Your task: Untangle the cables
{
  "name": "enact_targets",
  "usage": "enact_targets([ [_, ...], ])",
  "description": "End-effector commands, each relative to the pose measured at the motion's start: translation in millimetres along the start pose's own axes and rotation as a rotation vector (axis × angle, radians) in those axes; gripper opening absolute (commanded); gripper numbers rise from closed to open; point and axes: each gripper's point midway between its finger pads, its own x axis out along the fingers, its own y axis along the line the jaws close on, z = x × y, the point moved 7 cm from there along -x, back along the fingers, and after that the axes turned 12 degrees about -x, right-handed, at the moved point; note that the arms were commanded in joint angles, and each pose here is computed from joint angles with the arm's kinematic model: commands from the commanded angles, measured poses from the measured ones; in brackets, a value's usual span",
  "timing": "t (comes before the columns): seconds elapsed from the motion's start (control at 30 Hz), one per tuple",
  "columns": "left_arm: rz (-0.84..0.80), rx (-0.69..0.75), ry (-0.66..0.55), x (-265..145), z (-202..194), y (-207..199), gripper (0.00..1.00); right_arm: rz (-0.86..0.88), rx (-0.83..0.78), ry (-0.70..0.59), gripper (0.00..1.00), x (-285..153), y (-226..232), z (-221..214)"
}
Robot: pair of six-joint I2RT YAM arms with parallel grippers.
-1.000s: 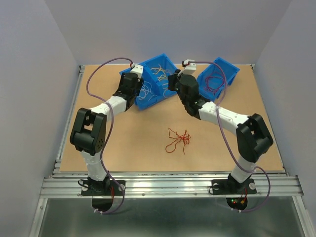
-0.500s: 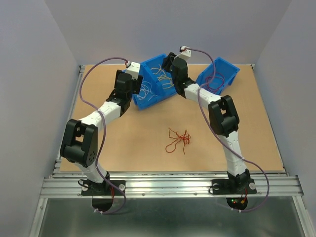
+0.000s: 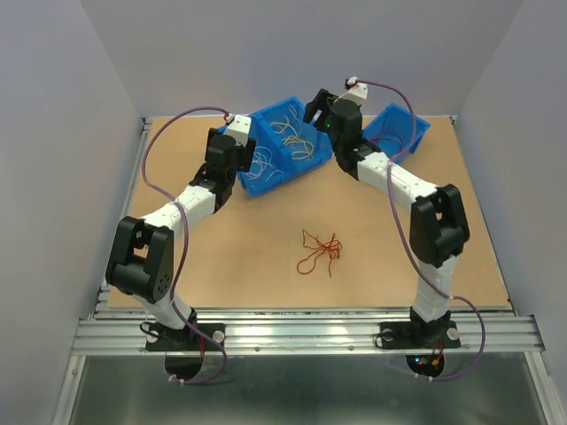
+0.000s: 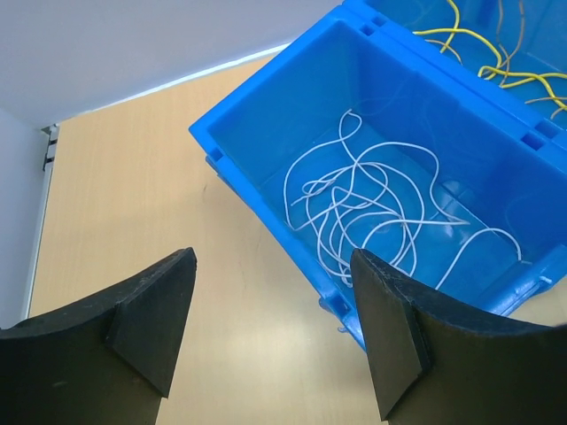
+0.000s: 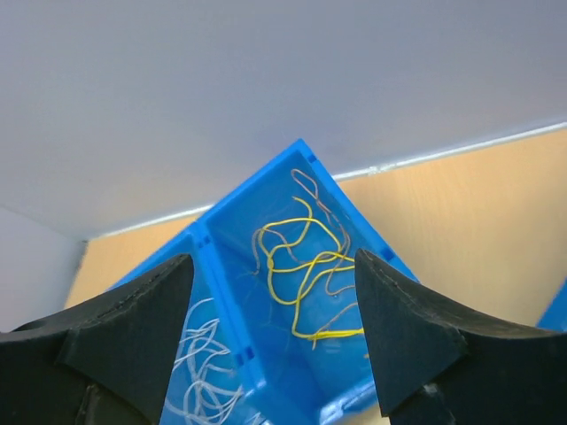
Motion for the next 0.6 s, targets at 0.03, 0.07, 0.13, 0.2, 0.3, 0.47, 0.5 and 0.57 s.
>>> enact_targets([
  [0.03,-0.053,-0.047,-0.15,-23,33,1,0.82,-0.019,0.002,0.009,0.83,-66,-18,27],
  [0.07,-0.072,-0.044,-0.16,-26,34,0,0.82,-0.012,0.003,0.035,0.85,-74,-21,23],
  [0.13,-0.129,-0.023,-0.175,-32,31,-4,0.82,-0.002,0.001,0.102,0.88,-99,-31,11],
  [0.2,-0.188,0.002,-0.201,-41,36,-7,0.84,0.041,-0.01,0.16,0.89,-117,-34,3],
  [0.3,-0.363,0.043,-0.216,-56,32,-21,0.87,0.097,-0.015,0.207,0.93,-145,-40,-4],
  [0.47,-0.532,0.189,-0.219,-73,15,-56,0.91,0.174,0.042,0.268,0.99,-179,-46,-19],
  [0.5,-0.557,0.207,-0.215,-74,11,-60,0.92,0.206,0.06,0.295,1.0,-188,-46,-25],
  [0.57,-0.629,0.263,-0.207,-80,0,-76,0.94,0.243,0.114,0.335,1.0,-201,-45,-33],
])
